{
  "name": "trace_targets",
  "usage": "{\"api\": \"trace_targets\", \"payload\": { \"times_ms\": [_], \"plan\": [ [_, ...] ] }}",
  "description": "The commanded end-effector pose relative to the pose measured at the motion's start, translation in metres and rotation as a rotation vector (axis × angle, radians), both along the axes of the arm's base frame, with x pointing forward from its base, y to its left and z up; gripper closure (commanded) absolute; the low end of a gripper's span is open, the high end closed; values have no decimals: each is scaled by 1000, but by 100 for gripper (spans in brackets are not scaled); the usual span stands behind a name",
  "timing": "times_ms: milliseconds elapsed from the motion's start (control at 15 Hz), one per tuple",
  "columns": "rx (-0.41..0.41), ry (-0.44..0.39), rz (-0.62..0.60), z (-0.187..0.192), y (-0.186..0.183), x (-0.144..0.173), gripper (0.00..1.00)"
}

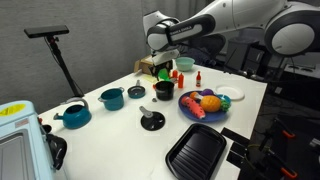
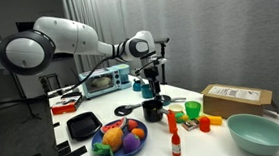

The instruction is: Remove the black lid from the black pot

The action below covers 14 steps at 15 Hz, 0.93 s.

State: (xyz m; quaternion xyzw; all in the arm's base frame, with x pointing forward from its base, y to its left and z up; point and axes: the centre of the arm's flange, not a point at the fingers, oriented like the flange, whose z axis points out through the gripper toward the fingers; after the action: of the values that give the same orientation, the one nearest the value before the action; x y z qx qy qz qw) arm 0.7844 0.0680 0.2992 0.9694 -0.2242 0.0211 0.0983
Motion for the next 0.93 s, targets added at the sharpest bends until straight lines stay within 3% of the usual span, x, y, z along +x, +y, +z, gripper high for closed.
{"api": "trace_targets", "payload": {
  "times_ms": [0,267,333,400,533,867],
  "plan": [
    [17,12,-8,-6,-3,5,58],
    [18,16,-6,-21,-1,1,89],
    [19,22,-5,-24,0,0,82],
    [25,31,-3,-28,2,0,54],
    [24,43,-6,-39,2,-1,53],
    [50,66,-42,-62,-1,1,17]
  ]
}}
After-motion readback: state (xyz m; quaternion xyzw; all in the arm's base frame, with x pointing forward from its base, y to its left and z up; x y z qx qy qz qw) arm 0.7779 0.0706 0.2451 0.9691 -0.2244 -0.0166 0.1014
